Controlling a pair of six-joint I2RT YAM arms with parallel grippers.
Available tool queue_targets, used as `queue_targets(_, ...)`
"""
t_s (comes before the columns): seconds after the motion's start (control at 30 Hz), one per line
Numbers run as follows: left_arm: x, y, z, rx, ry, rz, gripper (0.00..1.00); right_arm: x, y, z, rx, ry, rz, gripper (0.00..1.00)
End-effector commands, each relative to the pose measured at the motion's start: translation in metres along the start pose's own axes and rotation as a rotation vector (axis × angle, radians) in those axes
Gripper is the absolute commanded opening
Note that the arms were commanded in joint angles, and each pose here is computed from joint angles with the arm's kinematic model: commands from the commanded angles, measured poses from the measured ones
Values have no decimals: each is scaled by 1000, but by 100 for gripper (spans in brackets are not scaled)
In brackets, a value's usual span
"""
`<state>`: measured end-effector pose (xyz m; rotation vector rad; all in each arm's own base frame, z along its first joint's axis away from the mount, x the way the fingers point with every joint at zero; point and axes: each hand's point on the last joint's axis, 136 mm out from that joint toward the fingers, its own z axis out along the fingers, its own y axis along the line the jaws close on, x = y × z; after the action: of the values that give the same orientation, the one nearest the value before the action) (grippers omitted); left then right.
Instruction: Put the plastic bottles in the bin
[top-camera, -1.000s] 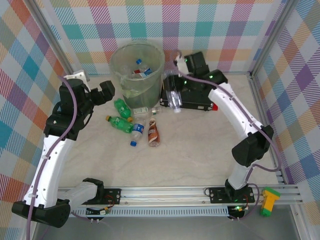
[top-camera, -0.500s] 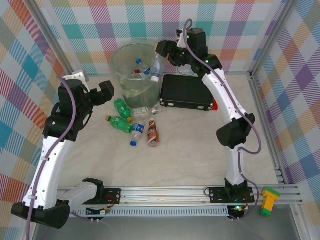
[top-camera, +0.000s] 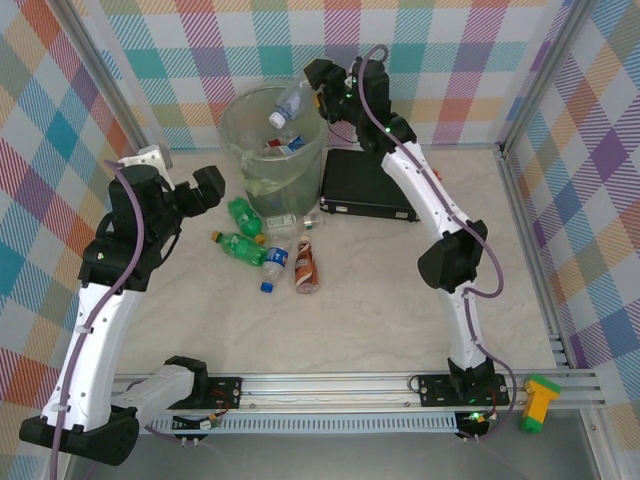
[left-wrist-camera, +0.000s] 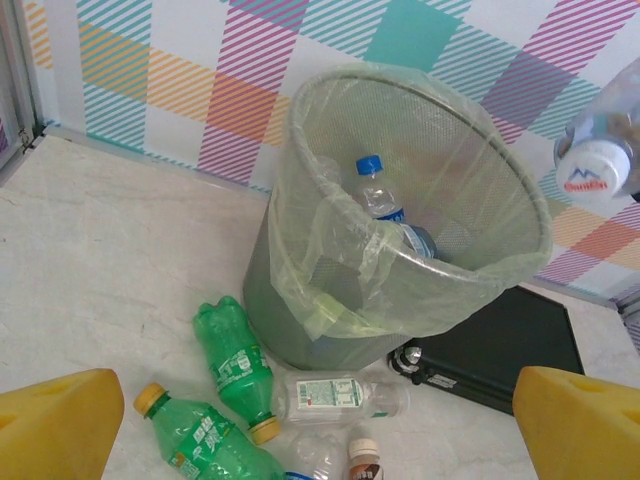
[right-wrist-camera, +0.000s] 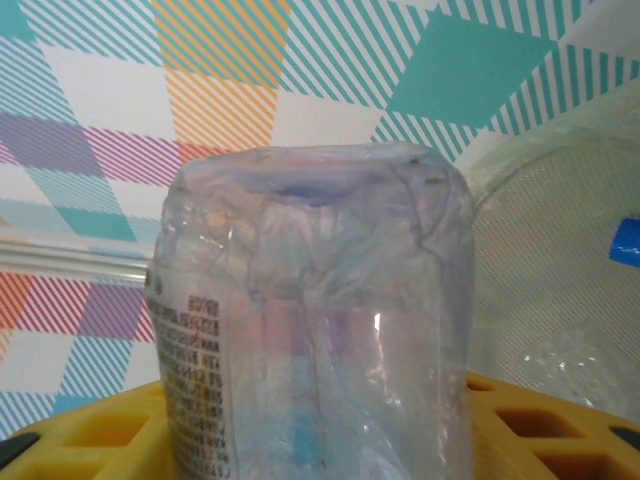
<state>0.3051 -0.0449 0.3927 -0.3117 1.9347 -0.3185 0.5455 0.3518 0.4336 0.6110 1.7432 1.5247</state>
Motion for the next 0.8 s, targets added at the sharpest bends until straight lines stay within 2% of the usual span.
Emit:
queue_targets(0.0, -2, 0, -10, 3, -8, -15, 100, -8, 12, 11, -71, -126, 97, 57)
queue_targets(0.3, 4, 6, -25, -11, 0, -24, 100, 15, 2, 37, -108, -200, 216, 56)
queue_targets(0.67, 7, 12, -42, -21, 2, -19, 100, 22, -12, 45, -89, -232, 201, 55)
queue_targets(0.73, 7, 12, -43, -20, 0, -19, 100, 23, -15, 46, -82, -232, 199, 62)
queue_targets(0.77, 7, 12, -43, -22, 1, -19, 99, 23, -15, 46, -82, -230, 198, 69)
